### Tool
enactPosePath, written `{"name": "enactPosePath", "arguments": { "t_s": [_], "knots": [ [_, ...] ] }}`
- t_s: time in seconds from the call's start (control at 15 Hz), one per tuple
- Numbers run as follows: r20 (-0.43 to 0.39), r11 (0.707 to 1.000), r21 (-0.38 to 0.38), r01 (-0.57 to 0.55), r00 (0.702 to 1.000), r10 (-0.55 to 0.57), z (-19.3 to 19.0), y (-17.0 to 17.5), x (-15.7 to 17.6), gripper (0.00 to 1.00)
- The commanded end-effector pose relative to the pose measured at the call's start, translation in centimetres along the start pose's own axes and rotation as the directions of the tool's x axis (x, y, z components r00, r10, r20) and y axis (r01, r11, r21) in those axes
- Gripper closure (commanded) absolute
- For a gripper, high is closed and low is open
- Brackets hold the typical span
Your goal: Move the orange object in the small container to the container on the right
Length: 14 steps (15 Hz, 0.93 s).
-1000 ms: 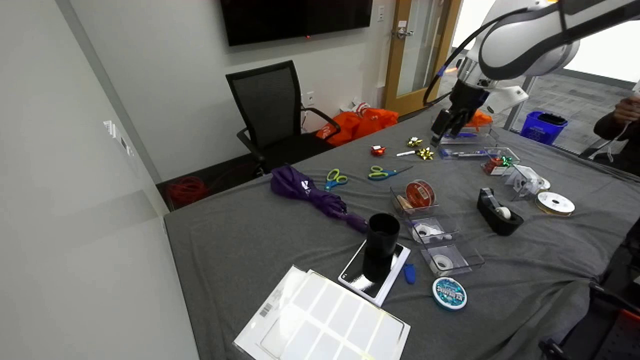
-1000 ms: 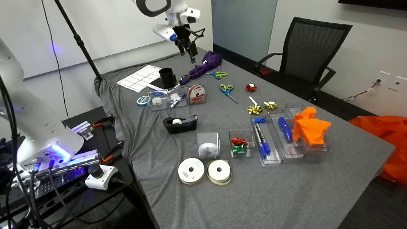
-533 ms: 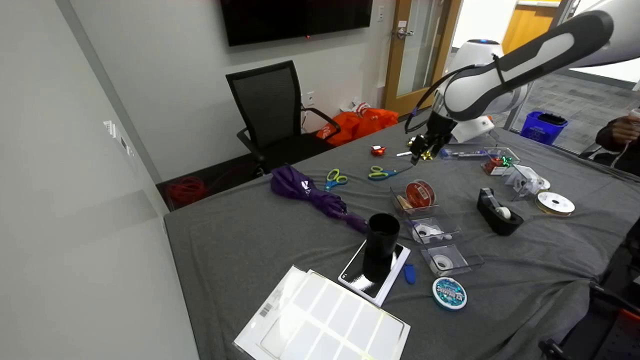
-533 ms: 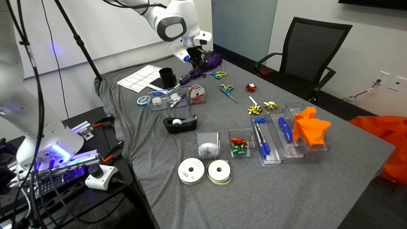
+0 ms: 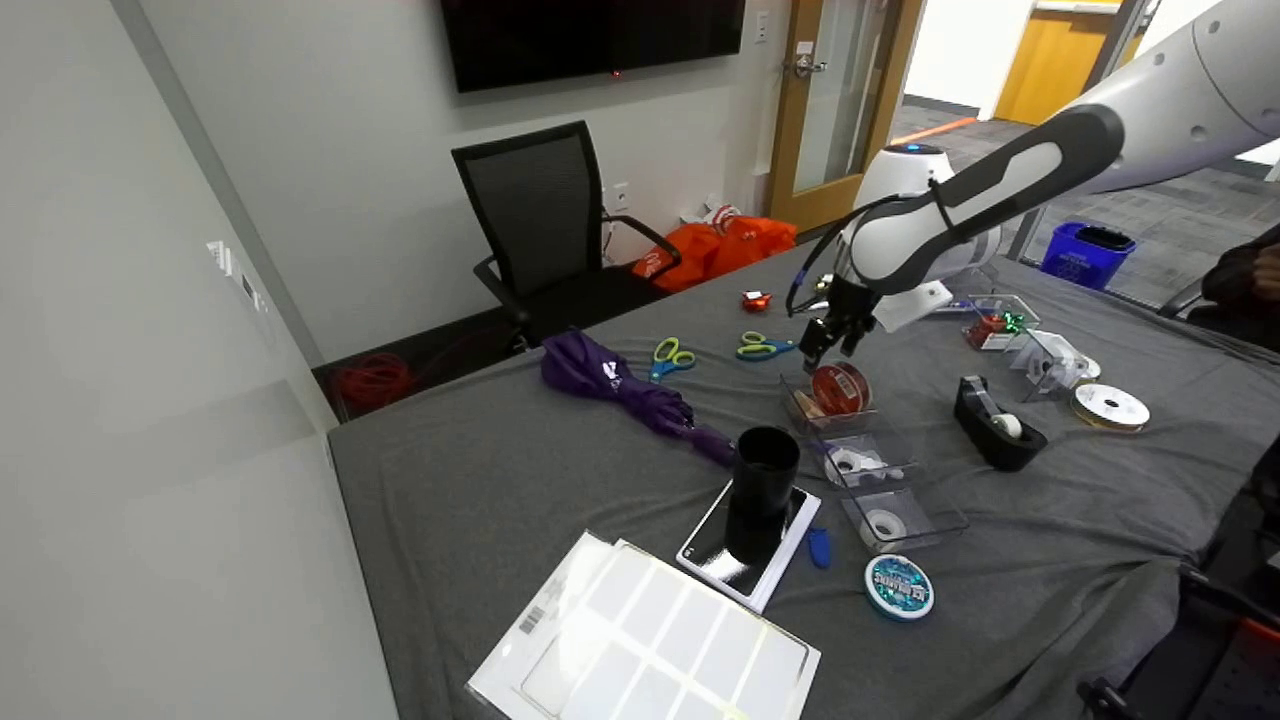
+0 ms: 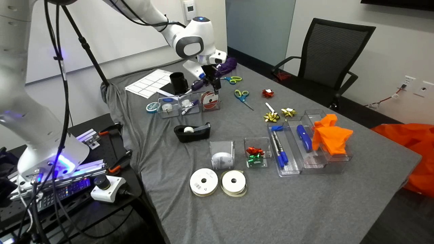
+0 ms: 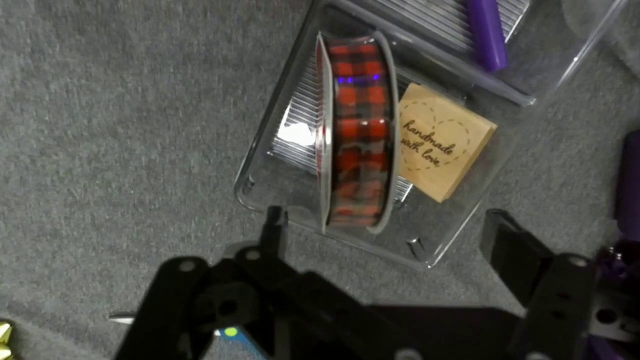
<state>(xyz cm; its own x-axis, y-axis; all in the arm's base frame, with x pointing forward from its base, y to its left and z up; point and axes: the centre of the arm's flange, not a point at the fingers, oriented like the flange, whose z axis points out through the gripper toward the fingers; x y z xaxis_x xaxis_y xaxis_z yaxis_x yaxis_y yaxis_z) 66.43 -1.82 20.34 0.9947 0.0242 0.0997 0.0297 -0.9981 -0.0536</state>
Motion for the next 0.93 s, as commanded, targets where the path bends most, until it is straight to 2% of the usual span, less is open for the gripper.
{"name": "enactPosePath", "arguments": {
  "t_s": [0.0,0.07,0.13,0.2,0.4,0.8,0.87],
  "knots": [
    [0.038,1.0,-0.013,0.013,0.999,-0.013,1.3,0.6,0.1,0.0],
    [0.05,1.0,-0.023,0.017,0.999,-0.015,1.6,0.7,-0.2,0.25],
    [0.055,0.999,-0.03,0.019,0.998,-0.017,1.9,0.8,-0.3,0.26],
    [0.06,0.999,-0.033,0.014,0.998,-0.012,2.1,0.9,-0.4,0.32],
    [0.069,0.999,-0.042,0.0,0.998,0.003,2.5,1.2,-0.4,0.55],
    [0.048,0.999,-0.039,-0.026,0.998,0.028,1.5,1.1,-0.4,0.95],
    [0.039,0.999,-0.036,-0.03,0.999,0.031,0.9,1.1,-0.5,0.93]
  ]
}}
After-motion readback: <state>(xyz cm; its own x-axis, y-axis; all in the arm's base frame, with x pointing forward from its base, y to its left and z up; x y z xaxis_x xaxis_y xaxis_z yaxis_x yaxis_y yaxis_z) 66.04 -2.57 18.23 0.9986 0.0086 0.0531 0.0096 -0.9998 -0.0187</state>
